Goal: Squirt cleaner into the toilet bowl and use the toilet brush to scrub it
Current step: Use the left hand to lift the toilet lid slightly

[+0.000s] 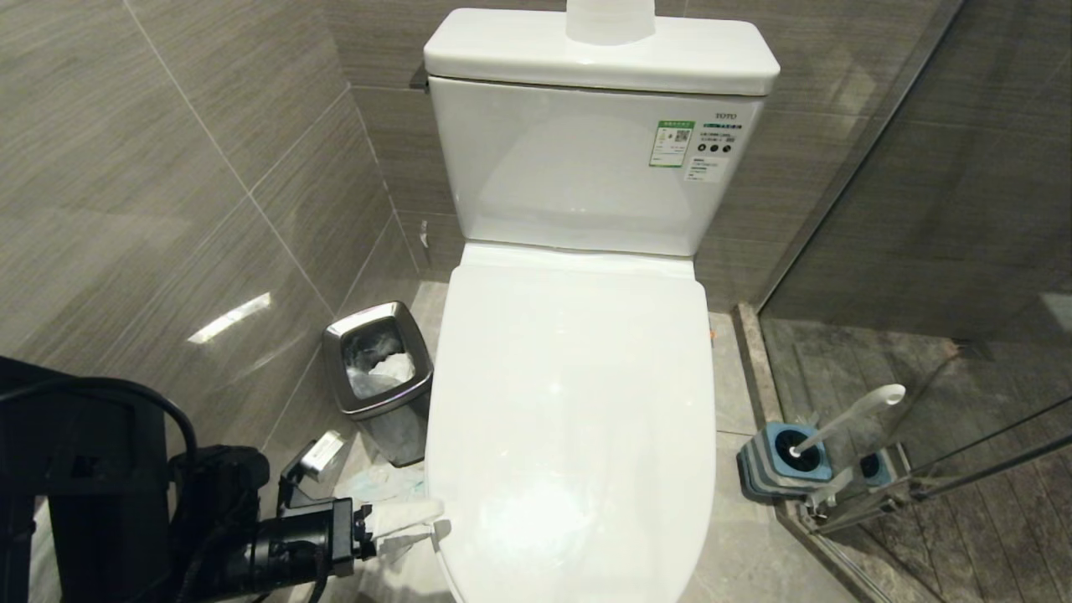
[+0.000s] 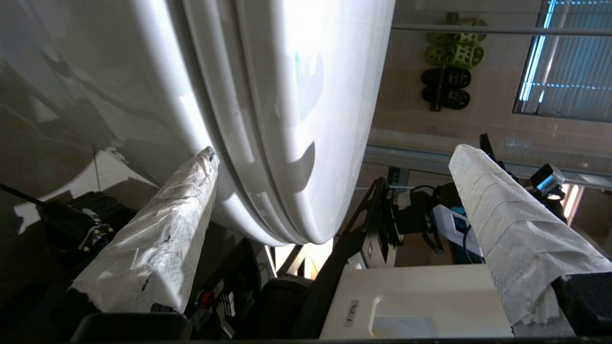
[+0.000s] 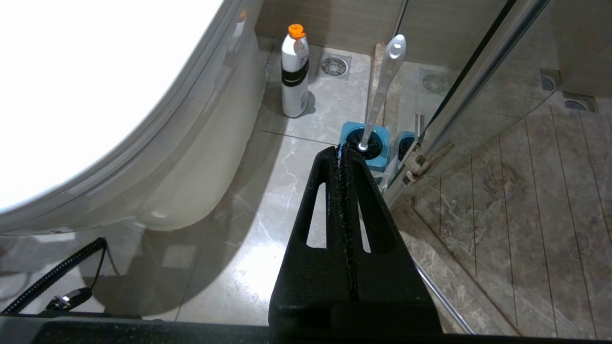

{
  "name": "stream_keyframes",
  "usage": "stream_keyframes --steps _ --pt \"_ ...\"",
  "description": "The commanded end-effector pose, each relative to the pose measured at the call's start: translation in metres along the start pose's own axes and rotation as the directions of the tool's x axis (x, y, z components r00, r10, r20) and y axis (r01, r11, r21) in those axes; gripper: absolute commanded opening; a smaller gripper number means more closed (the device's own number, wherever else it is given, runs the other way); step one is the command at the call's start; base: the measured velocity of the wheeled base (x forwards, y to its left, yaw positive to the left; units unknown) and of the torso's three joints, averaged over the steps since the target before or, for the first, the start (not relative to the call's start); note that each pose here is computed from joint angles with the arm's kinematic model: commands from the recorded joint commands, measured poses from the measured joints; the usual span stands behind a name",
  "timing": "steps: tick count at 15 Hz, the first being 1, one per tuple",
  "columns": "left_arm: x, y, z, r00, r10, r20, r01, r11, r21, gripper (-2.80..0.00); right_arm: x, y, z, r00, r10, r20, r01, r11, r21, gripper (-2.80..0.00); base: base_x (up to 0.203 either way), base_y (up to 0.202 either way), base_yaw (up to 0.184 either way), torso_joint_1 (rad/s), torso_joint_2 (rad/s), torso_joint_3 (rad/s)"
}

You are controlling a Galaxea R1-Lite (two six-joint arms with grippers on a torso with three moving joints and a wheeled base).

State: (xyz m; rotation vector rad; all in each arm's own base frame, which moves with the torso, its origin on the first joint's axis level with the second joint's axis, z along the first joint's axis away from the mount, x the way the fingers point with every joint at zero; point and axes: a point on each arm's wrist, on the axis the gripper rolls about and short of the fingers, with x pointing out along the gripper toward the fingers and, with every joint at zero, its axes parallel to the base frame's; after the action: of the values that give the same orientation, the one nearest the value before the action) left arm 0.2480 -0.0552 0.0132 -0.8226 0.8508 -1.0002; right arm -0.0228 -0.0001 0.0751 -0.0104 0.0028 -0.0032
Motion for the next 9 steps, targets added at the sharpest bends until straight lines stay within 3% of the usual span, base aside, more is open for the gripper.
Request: stream_keyframes --steps 1,4,9 --pt "0.0035 -0.0012 -0.0011 1.0 -0.01 -0.014 0.011 1.0 0.003 0.0 0.0001 0.0 -0.0004 1.0 0.0 -0.002 0.0 1.0 0.0 -2.8 0.0 0.0 0.0 0.0 0.0 0.0" --pt "0.0081 -0.0036 -0.0027 0.999 -0.018 -0.03 0.019 1.0 0.013 0.0 0.0 0.0 -0.0003 1.0 0.0 0.001 0.0 1.0 0.0 -2.8 0.0 0.0 0.0 0.0 0.0 0.0" --pt "0.0112 -0.0006 -0.0042 1.0 0.03 -0.003 -0.03 0.999 0.017 0.0 0.0001 0.0 -0.0004 1.0 0.0 -0.002 0.0 1.0 0.0 -2.8 0.0 0.0 0.0 0.0 0.0 0.0"
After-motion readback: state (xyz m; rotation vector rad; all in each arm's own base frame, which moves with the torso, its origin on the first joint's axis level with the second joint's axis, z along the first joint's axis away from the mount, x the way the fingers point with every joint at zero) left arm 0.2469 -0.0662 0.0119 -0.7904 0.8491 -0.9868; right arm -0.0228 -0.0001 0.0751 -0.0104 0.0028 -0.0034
